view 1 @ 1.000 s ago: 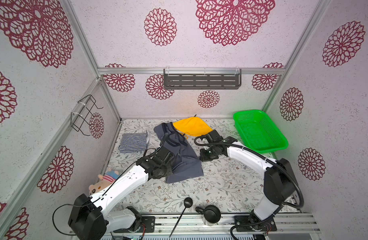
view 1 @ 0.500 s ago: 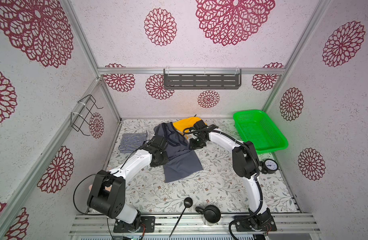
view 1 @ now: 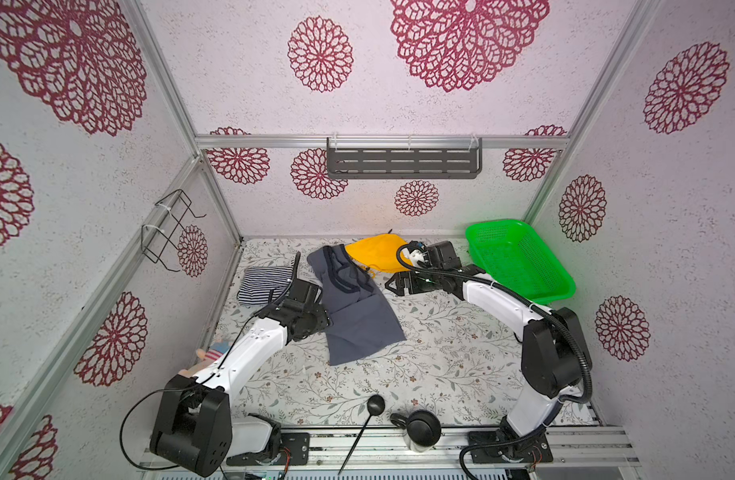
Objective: Fold and stack the tank tops
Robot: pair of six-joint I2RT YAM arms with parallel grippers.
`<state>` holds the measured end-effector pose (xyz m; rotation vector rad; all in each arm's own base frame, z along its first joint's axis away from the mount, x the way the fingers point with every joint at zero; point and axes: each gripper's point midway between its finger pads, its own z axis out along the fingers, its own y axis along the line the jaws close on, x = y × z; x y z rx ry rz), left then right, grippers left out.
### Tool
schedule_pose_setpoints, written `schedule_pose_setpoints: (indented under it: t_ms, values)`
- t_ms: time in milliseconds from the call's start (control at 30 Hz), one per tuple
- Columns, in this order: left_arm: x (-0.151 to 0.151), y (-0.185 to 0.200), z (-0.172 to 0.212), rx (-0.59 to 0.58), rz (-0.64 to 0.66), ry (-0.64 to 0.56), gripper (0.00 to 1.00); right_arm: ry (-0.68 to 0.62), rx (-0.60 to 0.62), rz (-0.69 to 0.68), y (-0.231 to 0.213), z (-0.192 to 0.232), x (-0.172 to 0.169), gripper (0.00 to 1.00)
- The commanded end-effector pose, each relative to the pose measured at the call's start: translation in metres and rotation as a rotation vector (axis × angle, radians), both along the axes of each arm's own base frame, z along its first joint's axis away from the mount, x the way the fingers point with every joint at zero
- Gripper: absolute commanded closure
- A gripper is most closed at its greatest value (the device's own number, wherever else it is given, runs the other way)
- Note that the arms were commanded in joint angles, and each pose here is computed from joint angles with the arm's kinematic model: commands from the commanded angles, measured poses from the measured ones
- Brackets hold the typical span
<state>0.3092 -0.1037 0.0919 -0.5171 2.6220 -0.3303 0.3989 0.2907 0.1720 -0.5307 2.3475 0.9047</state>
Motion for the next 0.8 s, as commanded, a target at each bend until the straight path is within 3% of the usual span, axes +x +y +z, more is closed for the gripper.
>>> schedule_pose_setpoints:
  t_ms: [0, 100, 133, 167, 300, 400, 500, 667, 767]
  values:
    - [0.022, -0.011, 0.004, -0.116, 0.028, -0.071, 0.24, -0.083, -0.001, 0.191, 0.031, -0.001, -0.005, 0.11]
    - [0.030, -0.009, -0.001, -0.115, 0.052, -0.075, 0.24, -0.094, -0.117, 0.210, 0.031, -0.022, 0.003, 0.55]
    - [0.032, -0.009, -0.004, -0.107, 0.054, -0.064, 0.25, -0.088, -0.147, 0.194, 0.030, -0.029, 0.008, 0.67]
    - [0.032, -0.009, -0.007, -0.104, 0.054, -0.052, 0.25, -0.083, -0.166, 0.193, 0.030, -0.036, 0.011, 0.72]
    - [0.034, -0.015, -0.027, -0.114, 0.052, 0.004, 0.31, -0.080, -0.232, 0.217, 0.044, -0.061, 0.015, 0.73]
    - [0.034, -0.014, -0.037, -0.104, 0.062, 0.031, 0.35, -0.065, -0.252, 0.218, 0.051, -0.079, 0.021, 0.53]
    - [0.036, -0.016, -0.042, -0.103, 0.063, 0.045, 0.35, -0.064, -0.282, 0.197, 0.051, -0.094, 0.029, 0.47]
    - [0.037, -0.020, -0.051, -0.098, 0.056, 0.068, 0.46, -0.065, -0.304, 0.174, 0.054, -0.109, 0.039, 0.50]
    - [0.037, -0.021, -0.050, -0.102, 0.052, 0.063, 0.67, -0.065, -0.294, 0.181, 0.059, -0.111, 0.038, 0.62]
